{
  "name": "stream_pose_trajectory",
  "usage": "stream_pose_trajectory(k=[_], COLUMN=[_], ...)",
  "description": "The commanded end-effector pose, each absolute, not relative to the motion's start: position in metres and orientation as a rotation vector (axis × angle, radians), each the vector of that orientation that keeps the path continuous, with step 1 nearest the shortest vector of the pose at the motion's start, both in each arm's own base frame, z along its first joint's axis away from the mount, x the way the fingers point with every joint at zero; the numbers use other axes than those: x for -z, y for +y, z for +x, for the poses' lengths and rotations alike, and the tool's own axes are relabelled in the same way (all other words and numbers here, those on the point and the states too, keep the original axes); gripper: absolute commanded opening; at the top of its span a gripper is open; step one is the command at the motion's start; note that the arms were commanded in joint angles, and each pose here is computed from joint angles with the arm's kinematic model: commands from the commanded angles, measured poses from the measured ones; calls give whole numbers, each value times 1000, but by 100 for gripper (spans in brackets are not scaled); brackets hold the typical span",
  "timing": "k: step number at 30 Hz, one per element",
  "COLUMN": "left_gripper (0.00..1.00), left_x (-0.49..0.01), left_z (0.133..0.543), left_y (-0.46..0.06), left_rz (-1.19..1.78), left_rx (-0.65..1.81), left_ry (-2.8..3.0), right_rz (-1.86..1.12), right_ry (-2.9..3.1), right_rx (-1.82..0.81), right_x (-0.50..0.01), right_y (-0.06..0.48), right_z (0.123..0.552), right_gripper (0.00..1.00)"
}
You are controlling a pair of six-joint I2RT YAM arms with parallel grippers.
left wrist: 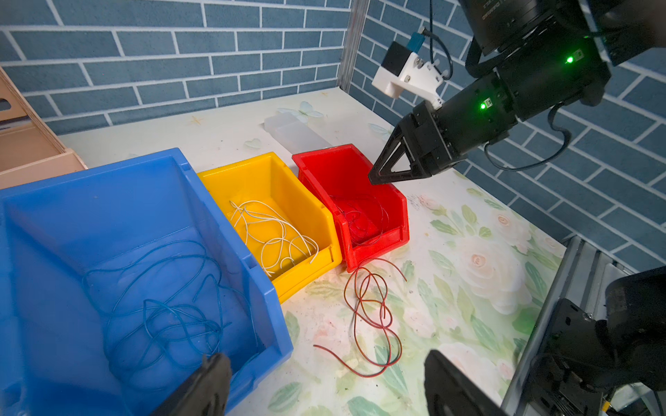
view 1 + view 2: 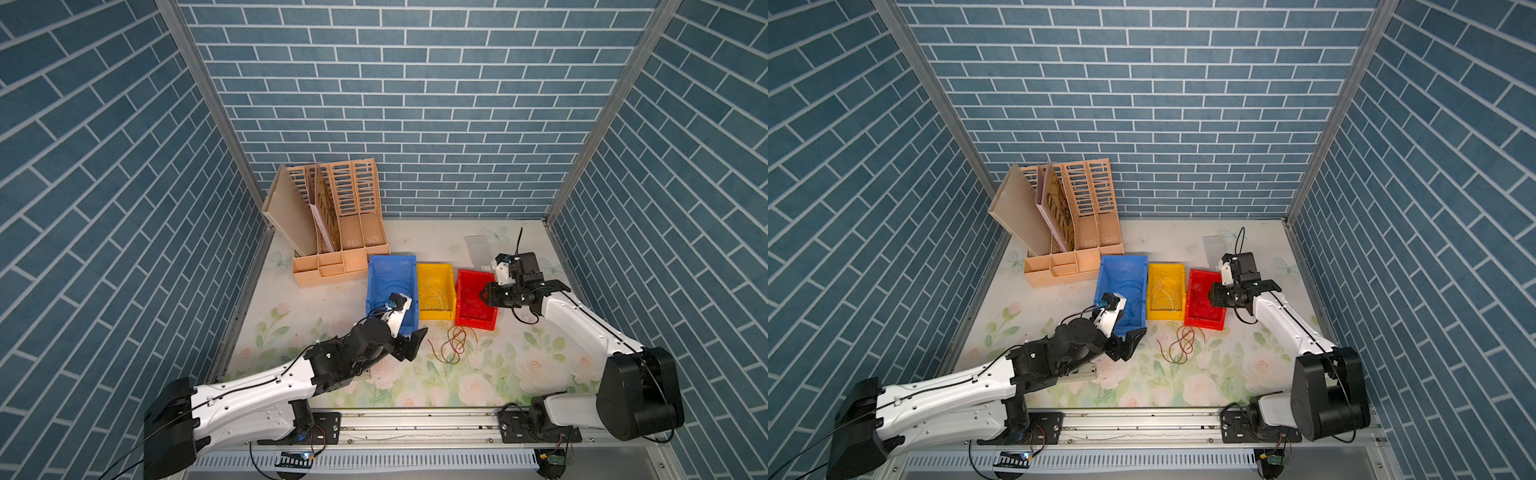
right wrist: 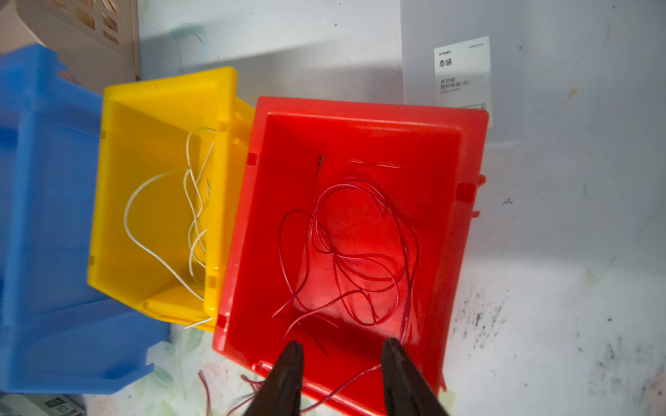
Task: Untangle and sort cables by color
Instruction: Place the cable in the bin.
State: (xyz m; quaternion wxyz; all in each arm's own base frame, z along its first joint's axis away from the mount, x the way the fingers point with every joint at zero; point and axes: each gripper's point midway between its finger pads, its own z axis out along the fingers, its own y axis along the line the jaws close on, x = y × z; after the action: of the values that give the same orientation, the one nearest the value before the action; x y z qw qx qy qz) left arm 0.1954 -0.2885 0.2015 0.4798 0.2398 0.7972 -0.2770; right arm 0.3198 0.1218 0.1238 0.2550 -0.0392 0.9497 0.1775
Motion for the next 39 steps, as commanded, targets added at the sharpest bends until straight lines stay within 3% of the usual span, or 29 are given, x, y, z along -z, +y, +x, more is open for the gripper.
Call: stream_pose_trajectory(k=[1, 11, 19, 25, 39], left_gripper=[88, 92, 92, 92, 92], left_x=[-194, -180, -171, -170, -170], left_z=[193, 187, 184, 182, 181], left_y=[-290, -310, -332, -336, -328], left_rz=[596, 669, 727, 748, 736], left_rx=[685, 741, 800, 814, 795], left_ry=[1955, 1985, 2005, 2011, 2013], right_rz=[-135, -171, -169, -123, -9], right_ry=[2510, 2549, 2680, 2710, 2693], right_rx=[-506, -726, -909, -932, -747], right_x=[-160, -177, -124, -101, -71], right_y=[123, 136, 147, 151, 137], right_z=[316, 252, 195, 186, 210], right_gripper=[44, 51, 54, 54, 55])
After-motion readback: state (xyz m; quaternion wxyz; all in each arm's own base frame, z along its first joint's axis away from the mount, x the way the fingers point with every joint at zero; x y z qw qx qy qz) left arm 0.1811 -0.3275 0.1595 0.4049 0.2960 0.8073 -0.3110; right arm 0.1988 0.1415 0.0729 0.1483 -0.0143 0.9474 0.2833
